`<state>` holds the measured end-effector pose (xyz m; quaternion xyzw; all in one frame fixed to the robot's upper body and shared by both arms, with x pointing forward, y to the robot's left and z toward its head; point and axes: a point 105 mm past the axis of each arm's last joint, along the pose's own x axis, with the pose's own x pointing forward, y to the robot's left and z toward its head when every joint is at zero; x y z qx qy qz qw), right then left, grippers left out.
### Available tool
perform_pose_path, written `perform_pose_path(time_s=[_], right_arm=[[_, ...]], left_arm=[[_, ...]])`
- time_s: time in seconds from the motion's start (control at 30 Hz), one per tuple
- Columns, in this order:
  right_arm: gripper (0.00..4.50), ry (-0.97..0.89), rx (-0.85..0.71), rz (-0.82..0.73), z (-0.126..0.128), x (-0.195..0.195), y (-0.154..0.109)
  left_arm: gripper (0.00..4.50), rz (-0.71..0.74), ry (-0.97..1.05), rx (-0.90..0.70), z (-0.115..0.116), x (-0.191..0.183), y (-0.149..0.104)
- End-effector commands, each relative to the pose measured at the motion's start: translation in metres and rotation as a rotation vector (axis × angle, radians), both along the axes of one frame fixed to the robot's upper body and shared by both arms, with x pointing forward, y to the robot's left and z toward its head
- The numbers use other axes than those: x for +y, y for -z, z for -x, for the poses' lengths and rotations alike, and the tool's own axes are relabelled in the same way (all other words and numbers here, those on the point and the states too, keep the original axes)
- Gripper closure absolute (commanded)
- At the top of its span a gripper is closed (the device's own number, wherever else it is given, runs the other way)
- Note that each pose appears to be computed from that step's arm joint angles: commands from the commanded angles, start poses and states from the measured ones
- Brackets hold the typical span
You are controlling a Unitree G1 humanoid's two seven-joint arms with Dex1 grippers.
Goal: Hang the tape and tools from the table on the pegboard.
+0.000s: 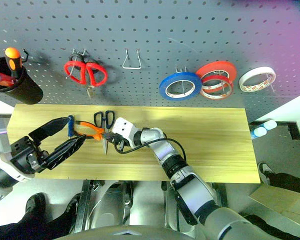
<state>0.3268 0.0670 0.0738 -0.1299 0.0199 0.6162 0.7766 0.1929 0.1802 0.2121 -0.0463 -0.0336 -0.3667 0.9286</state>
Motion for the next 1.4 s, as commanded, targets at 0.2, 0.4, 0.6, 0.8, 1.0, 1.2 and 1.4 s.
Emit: perform_pose_path(time_s=[0.2, 0.4, 0.6, 0.8, 1.0, 1.2, 1.4], right_arm=[[3.7, -0.104, 0.002, -0.086, 0.025, -0.018, -0.012], [3.7, -0.059, 0.003, -0.027, 0.028, -0.053, 0.001], [3.7, 0.054, 0.012, 0.014, 0.028, -0.086, 0.01], [3.7, 0.226, 0.026, 0.117, 0.023, -0.128, 0.031], [3.7, 0.409, 0.028, 0.194, 0.009, -0.159, 0.037], [3.7, 0.521, 0.117, 0.173, 0.023, -0.166, 0.031], [3.7, 0.797, 0.207, 0.15, 0.024, -0.196, 0.02]], left_arm=[[0.0, -0.013, 0.017, -0.026, 0.0, -0.001, -0.004], [0.0, -0.011, 0.02, -0.035, -0.003, 0.0, -0.005], [0.0, -0.016, 0.029, -0.04, -0.007, 0.001, -0.004], [0.0, -0.017, 0.043, -0.038, -0.009, 0.002, -0.003], [0.0, -0.02, 0.065, -0.04, -0.014, 0.003, -0.003], [0.0, -0.033, 0.062, -0.044, -0.015, 0.006, -0.003], [0.0, -0.027, 0.059, -0.044, -0.016, 0.009, -0.001]])
